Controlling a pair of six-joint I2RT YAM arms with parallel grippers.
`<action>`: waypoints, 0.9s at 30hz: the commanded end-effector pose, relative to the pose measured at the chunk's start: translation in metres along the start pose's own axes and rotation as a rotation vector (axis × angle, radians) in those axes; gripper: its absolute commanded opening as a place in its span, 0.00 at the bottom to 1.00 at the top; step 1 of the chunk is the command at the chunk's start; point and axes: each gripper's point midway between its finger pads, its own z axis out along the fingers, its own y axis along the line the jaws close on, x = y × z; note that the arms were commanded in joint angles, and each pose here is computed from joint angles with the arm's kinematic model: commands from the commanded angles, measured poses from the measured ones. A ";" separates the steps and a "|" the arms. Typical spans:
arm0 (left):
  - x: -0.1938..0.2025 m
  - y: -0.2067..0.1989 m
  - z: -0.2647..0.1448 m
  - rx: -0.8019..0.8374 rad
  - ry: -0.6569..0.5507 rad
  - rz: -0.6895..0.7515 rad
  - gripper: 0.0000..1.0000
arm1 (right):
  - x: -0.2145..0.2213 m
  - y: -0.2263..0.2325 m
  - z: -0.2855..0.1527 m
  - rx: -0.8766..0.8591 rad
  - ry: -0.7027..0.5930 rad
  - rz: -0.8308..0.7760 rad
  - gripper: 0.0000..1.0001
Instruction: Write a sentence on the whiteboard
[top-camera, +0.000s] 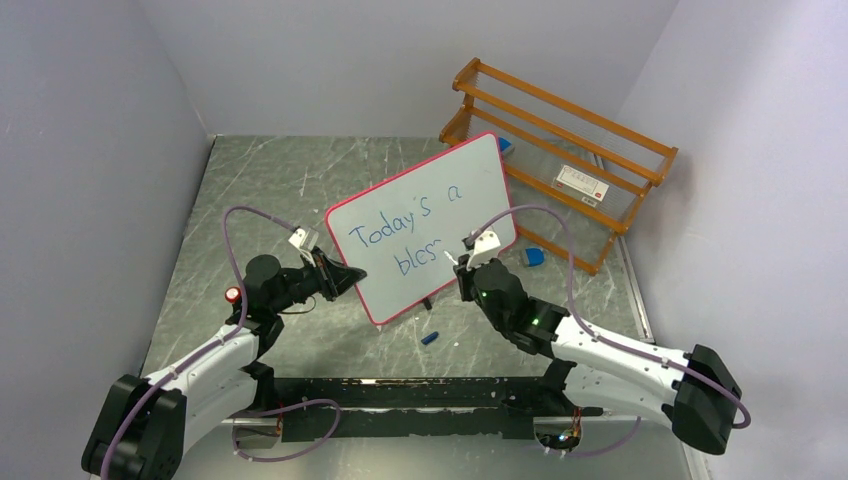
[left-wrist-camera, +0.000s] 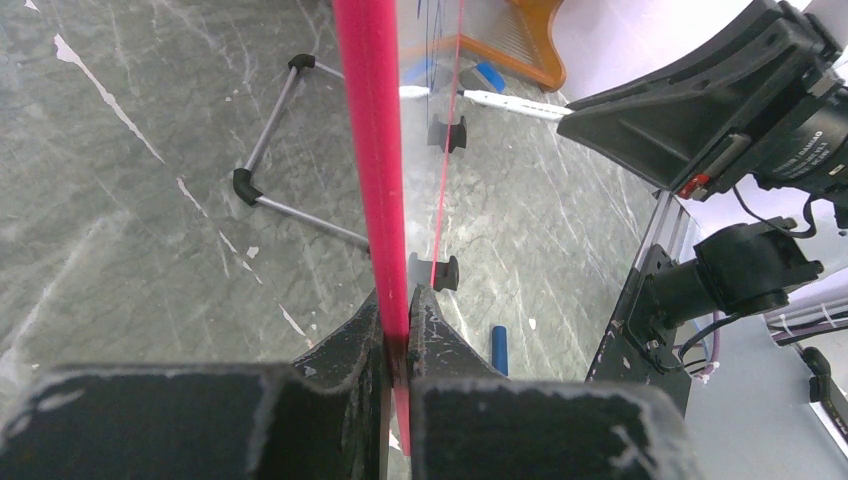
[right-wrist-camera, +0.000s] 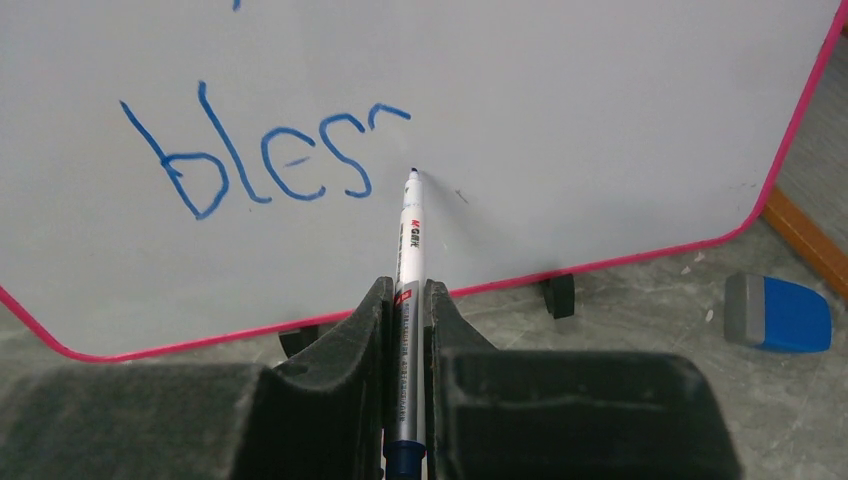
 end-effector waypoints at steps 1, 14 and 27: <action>0.004 0.021 -0.002 -0.094 -0.007 0.039 0.05 | -0.022 0.001 -0.004 -0.020 -0.087 0.041 0.00; 0.004 0.020 -0.002 -0.091 -0.006 0.039 0.05 | -0.029 0.012 0.002 -0.057 -0.107 0.036 0.00; 0.004 0.020 -0.002 -0.089 -0.006 0.040 0.05 | -0.027 0.014 0.008 -0.053 -0.094 0.023 0.00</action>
